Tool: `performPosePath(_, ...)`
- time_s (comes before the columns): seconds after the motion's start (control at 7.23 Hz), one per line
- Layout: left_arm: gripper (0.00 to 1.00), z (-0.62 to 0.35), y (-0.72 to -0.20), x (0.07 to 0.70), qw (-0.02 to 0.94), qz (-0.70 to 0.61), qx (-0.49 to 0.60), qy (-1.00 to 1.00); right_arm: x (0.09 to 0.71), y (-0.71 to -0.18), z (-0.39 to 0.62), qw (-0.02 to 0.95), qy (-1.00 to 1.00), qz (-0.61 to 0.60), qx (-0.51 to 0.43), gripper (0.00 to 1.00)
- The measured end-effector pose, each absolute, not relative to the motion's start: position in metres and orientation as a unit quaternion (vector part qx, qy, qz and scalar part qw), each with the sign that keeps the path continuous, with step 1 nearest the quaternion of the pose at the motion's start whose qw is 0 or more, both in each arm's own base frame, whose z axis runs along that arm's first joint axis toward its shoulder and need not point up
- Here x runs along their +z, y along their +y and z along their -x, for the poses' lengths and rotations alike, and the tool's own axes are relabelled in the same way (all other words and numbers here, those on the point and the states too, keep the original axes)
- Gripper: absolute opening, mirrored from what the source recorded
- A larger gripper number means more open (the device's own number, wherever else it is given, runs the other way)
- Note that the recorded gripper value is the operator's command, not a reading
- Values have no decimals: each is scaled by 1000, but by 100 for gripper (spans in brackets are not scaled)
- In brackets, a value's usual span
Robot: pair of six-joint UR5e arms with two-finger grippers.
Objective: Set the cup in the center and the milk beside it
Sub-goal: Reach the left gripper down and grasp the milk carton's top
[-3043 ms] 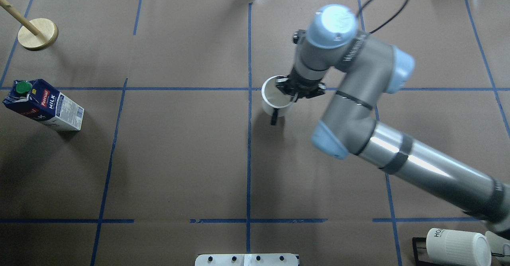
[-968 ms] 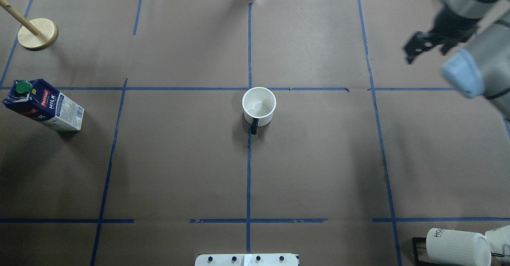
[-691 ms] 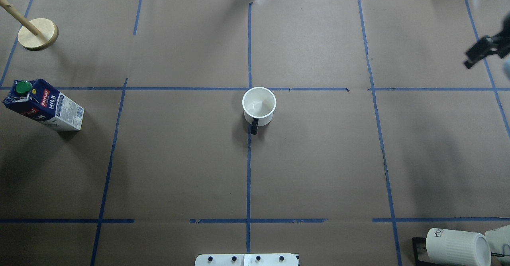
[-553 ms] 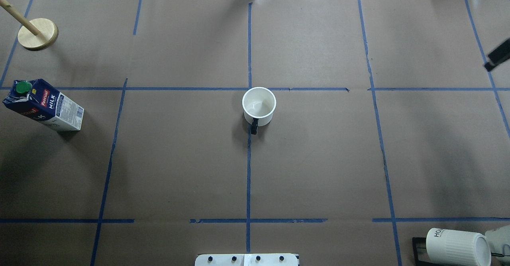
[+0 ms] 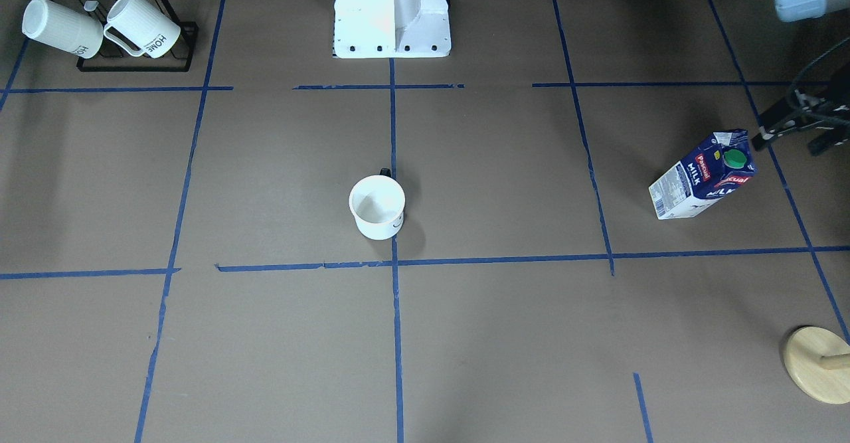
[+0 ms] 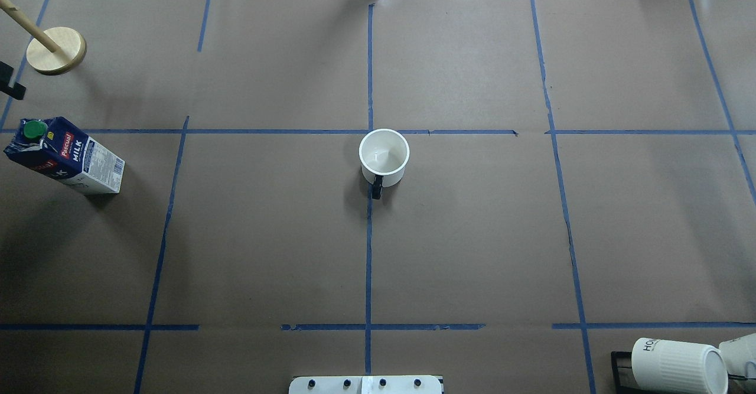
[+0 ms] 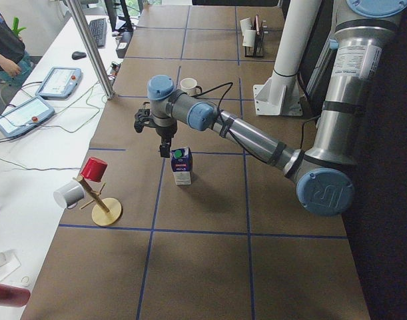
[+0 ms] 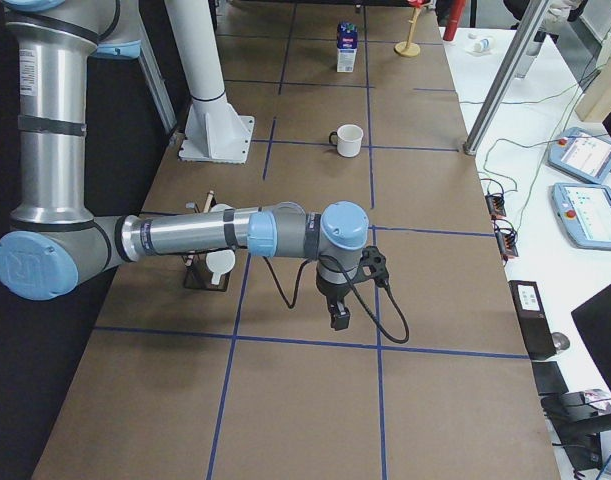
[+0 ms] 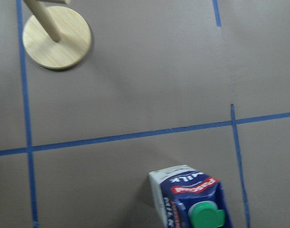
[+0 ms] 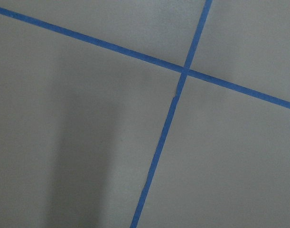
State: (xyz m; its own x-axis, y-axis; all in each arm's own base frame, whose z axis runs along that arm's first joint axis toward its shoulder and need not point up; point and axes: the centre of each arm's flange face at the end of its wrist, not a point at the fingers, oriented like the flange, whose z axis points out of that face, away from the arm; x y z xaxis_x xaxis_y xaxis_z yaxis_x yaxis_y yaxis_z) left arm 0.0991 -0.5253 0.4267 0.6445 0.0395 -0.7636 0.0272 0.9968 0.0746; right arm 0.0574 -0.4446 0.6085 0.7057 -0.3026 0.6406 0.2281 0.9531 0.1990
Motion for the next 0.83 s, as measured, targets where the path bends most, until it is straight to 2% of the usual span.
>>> performPosePath(0.83, 100, -158, -508, 456, 917, -8, 6, 399, 614, -440, -59, 923, -356, -57, -133, 100)
